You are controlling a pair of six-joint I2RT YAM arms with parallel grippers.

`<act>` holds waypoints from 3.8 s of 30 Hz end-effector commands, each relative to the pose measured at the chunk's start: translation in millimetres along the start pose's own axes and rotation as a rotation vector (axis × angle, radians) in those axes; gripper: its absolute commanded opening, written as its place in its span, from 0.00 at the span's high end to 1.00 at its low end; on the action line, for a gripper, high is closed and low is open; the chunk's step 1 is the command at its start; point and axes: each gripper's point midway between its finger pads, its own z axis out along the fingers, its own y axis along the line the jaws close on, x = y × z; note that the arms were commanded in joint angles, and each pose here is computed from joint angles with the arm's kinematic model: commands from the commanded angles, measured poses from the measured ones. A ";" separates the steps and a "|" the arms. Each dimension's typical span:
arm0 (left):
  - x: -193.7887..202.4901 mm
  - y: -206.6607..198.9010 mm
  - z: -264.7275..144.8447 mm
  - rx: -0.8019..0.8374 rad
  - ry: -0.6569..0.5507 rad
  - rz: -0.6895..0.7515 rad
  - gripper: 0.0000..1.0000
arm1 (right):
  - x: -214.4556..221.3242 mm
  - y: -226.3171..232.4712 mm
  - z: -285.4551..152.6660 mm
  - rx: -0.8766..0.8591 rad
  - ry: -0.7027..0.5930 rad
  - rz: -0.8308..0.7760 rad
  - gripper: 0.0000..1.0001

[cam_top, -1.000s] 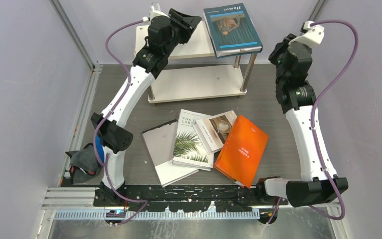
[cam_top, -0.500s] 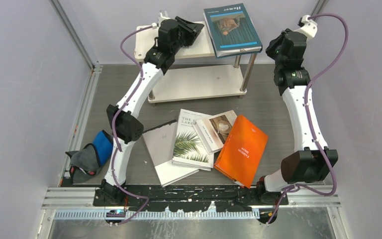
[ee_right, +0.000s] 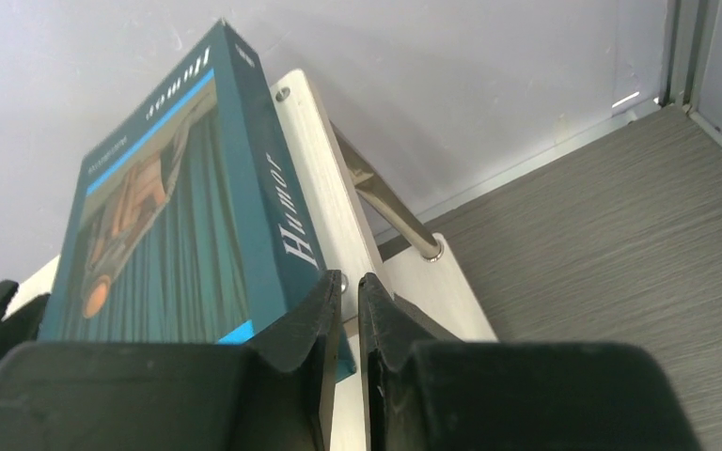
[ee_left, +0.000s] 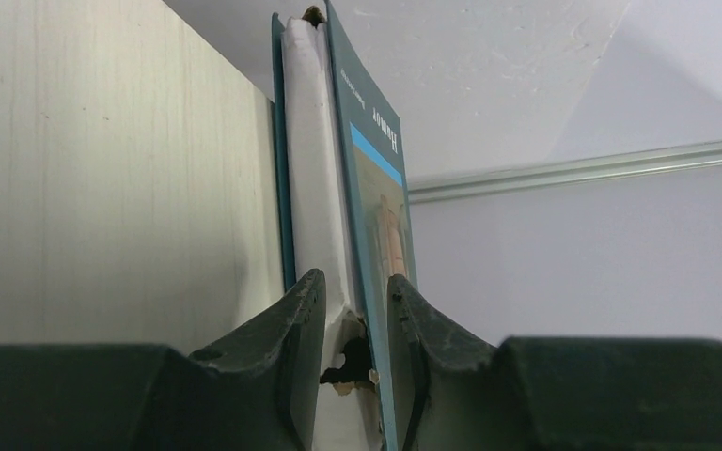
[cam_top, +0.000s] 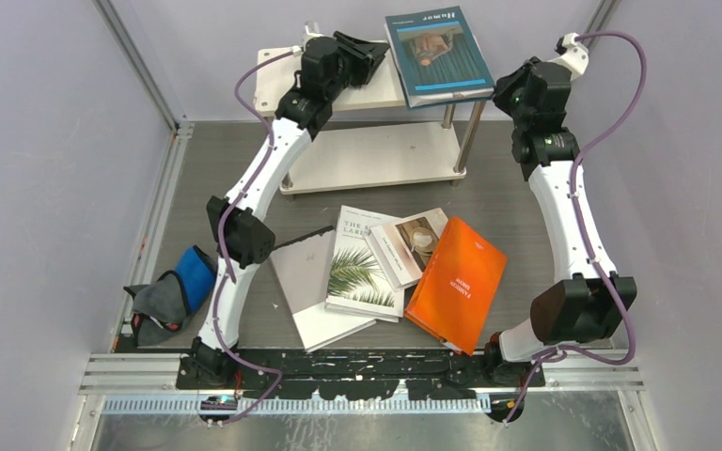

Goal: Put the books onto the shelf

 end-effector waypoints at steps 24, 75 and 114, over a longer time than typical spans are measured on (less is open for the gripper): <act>27.3 -50.0 -6.4 0.175 0.082 -0.062 0.71 | -39.4 -0.3 -44.9 0.062 -0.169 -0.020 0.79; 2.6 -73.5 -44.5 0.158 0.027 0.047 0.42 | -56.2 -18.7 -82.4 0.082 -0.181 -0.097 0.73; 337.6 121.0 -379.7 -0.284 0.369 0.330 0.39 | -15.5 -78.5 -219.9 0.216 -0.063 -0.026 0.64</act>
